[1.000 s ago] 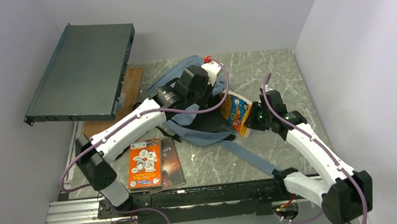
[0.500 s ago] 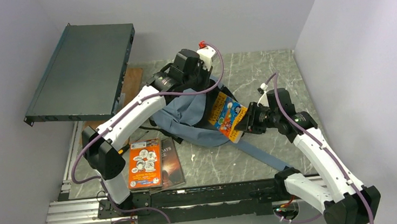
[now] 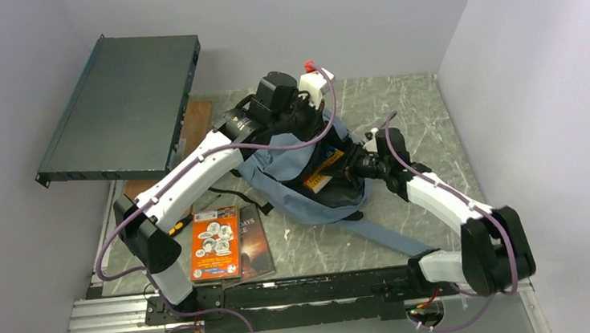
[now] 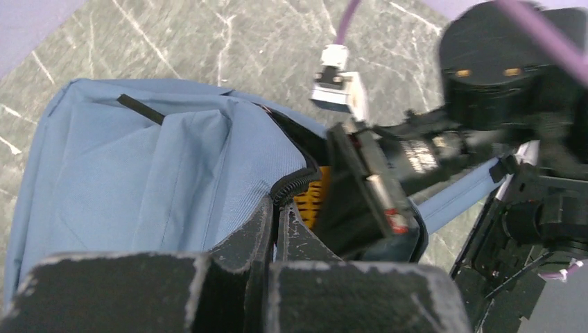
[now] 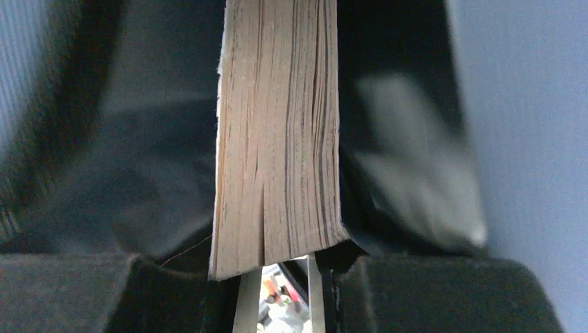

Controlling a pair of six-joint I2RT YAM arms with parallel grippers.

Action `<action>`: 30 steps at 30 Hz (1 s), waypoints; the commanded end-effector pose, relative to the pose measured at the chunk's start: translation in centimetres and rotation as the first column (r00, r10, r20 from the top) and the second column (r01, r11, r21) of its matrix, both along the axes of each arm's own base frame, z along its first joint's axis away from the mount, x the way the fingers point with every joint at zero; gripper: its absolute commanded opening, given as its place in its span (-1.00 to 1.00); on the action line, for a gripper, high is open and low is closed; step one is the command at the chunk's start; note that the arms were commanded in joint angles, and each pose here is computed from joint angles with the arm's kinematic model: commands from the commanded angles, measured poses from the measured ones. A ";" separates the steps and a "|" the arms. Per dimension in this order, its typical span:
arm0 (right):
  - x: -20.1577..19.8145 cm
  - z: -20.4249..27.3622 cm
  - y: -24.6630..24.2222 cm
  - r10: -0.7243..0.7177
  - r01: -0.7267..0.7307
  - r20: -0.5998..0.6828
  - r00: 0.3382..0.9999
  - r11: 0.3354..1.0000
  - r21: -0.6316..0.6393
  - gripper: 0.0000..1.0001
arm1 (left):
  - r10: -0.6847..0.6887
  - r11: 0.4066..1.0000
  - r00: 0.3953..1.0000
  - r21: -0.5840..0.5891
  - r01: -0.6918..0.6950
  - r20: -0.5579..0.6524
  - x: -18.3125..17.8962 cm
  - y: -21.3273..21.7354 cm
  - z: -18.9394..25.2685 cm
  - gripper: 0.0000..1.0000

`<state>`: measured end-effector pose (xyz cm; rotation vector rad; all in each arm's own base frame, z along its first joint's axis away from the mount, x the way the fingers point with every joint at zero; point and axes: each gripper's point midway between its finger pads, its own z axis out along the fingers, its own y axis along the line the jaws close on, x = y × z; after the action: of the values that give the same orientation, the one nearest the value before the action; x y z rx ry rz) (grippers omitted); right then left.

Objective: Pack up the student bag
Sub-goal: Place the book in the student bag.

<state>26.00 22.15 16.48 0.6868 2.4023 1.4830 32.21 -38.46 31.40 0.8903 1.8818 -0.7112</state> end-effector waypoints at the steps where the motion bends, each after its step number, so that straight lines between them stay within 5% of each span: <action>1: 4.8 4.1 1.9 -0.090 0.057 0.168 0.982 0.980 0.189 -1.00 | -0.087 0.982 0.982 -0.151 0.113 0.168 -1.5 -2.0 7.9 -1.00; 14: 13.2 -0.6 2.3 -0.378 0.266 0.397 0.836 0.913 0.311 -1.00 | -0.172 0.979 0.968 -0.078 0.189 0.185 -2.4 -4.4 6.0 -1.00; 21: 14.9 -5.2 4.5 -0.292 0.202 0.402 0.868 0.947 0.252 -1.00 | -0.198 0.977 0.956 -0.039 0.212 0.218 -2.4 -4.5 4.2 -1.00; 22: 14.8 -6.1 4.7 -0.268 0.192 0.391 0.880 0.956 0.224 -0.94 | -0.194 0.978 0.957 -0.026 0.205 0.218 -2.3 -4.5 3.8 -1.00; 25: 13.9 -8.4 5.1 -0.196 0.151 0.357 0.913 0.977 0.150 -0.33 | -0.179 0.983 0.959 0.000 0.184 0.221 -1.8 -4.1 3.1 -1.00; 30: 12.2 -8.9 4.6 -0.137 0.107 0.361 0.922 0.989 0.101 -0.03 | -0.159 0.987 0.959 0.009 0.161 0.235 -1.8 -3.4 2.0 -1.00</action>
<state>38.98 26.65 6.08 0.6348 2.0021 1.4949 31.55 -41.09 26.97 1.1172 1.8424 -0.6245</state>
